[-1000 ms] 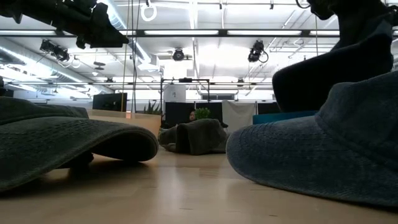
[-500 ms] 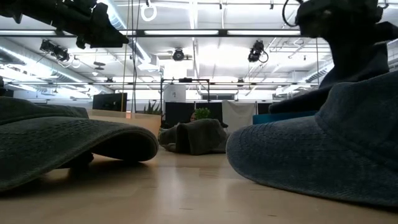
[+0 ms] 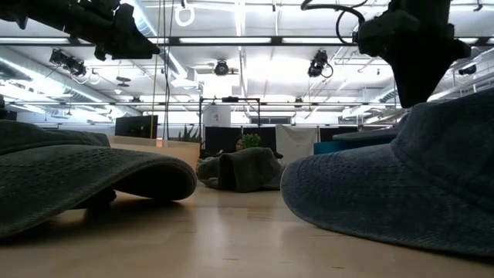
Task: Pick & Place hat
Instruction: Put the blue cap into the blue bin
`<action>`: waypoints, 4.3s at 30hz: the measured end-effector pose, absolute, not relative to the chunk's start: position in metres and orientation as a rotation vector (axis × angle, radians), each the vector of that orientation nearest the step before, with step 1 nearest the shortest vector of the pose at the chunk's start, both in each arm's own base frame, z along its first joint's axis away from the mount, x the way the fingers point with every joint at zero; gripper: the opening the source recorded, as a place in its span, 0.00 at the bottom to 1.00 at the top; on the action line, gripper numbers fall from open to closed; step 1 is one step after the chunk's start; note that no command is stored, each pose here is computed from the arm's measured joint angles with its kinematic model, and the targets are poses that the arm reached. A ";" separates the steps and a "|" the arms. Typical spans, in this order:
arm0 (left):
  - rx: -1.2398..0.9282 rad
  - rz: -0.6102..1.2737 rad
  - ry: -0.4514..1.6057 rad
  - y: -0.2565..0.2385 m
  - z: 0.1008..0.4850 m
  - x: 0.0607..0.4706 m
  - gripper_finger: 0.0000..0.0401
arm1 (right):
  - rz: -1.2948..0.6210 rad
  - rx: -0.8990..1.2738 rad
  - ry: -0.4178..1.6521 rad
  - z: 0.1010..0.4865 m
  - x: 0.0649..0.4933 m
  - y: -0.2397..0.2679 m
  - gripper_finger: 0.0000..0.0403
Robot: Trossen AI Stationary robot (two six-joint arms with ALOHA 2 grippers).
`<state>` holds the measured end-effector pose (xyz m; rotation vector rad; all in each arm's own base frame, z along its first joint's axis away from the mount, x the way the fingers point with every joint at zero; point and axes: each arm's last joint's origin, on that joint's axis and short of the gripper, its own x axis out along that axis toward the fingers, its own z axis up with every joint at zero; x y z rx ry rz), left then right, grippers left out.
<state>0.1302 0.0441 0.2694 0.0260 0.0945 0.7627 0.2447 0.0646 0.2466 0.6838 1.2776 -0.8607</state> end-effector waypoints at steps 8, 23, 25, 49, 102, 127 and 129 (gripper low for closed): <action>0.026 0.762 0.094 0.044 0.270 0.130 0.50 | -0.714 0.645 1.249 0.271 0.256 0.062 0.37; 0.026 0.762 0.094 0.044 0.269 0.130 0.50 | -0.381 0.519 1.129 0.280 0.277 0.074 0.32; 0.026 0.763 0.094 0.044 0.269 0.130 0.50 | -0.348 0.482 1.127 0.280 0.278 0.075 0.32; 0.043 0.532 0.076 0.038 0.272 0.134 0.49 | 0.342 0.116 1.262 0.210 0.296 0.158 0.32; 0.017 -0.046 0.171 -0.008 0.254 0.171 0.50 | 0.259 -0.138 1.265 0.177 0.302 0.156 0.19; 0.016 -0.045 0.155 -0.008 0.255 0.171 0.50 | -0.168 -0.129 1.390 0.266 0.249 0.113 0.01; 0.017 -0.045 0.155 -0.008 0.255 0.171 0.50 | -0.225 -0.119 1.448 0.251 0.244 0.106 0.01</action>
